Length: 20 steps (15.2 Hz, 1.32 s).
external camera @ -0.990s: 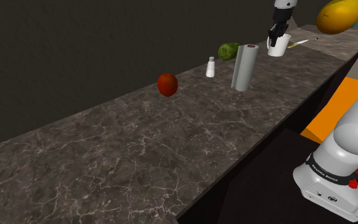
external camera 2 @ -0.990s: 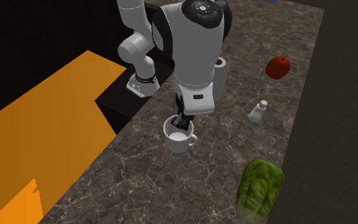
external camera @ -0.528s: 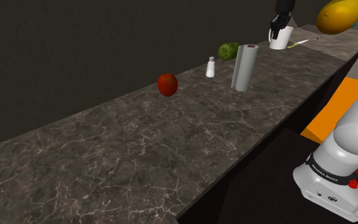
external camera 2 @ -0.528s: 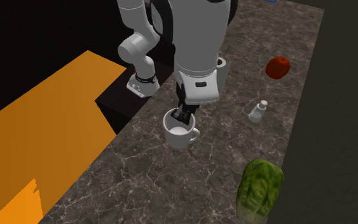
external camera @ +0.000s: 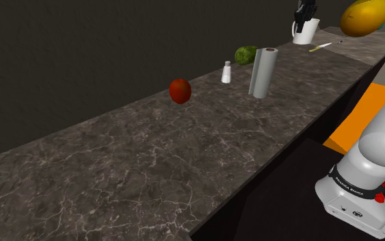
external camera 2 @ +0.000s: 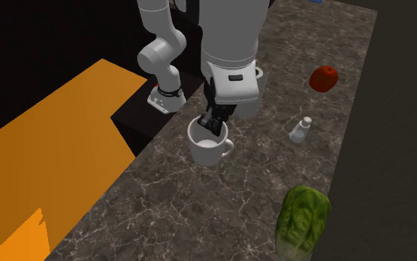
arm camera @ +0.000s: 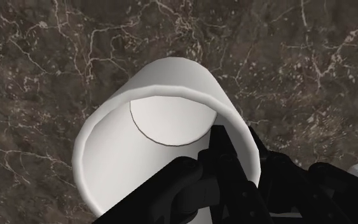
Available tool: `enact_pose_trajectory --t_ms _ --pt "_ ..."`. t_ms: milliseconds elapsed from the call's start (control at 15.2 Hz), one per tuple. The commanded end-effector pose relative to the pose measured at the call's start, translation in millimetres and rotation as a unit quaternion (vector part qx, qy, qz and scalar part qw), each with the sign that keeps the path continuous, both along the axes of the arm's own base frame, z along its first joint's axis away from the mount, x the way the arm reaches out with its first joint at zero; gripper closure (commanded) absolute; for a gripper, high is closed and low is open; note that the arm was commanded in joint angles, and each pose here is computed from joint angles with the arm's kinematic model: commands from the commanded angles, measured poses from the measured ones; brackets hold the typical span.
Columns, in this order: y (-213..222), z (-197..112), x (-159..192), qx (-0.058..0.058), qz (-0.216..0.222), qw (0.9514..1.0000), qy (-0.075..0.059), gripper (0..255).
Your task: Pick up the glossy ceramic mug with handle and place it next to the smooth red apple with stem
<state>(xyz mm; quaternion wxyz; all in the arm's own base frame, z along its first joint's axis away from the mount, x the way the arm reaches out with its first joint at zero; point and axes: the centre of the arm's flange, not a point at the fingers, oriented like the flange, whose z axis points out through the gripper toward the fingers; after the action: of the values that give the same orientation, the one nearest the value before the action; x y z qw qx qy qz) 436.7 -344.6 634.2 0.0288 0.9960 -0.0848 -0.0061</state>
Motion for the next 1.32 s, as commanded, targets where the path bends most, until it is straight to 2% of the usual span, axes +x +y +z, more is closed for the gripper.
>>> enact_pose_trajectory --t_ms 0,1254 --pt "0 10 1 0.000 0.000 1.0000 0.000 255" --pt "249 10 27 0.000 0.000 1.0000 0.000 255"
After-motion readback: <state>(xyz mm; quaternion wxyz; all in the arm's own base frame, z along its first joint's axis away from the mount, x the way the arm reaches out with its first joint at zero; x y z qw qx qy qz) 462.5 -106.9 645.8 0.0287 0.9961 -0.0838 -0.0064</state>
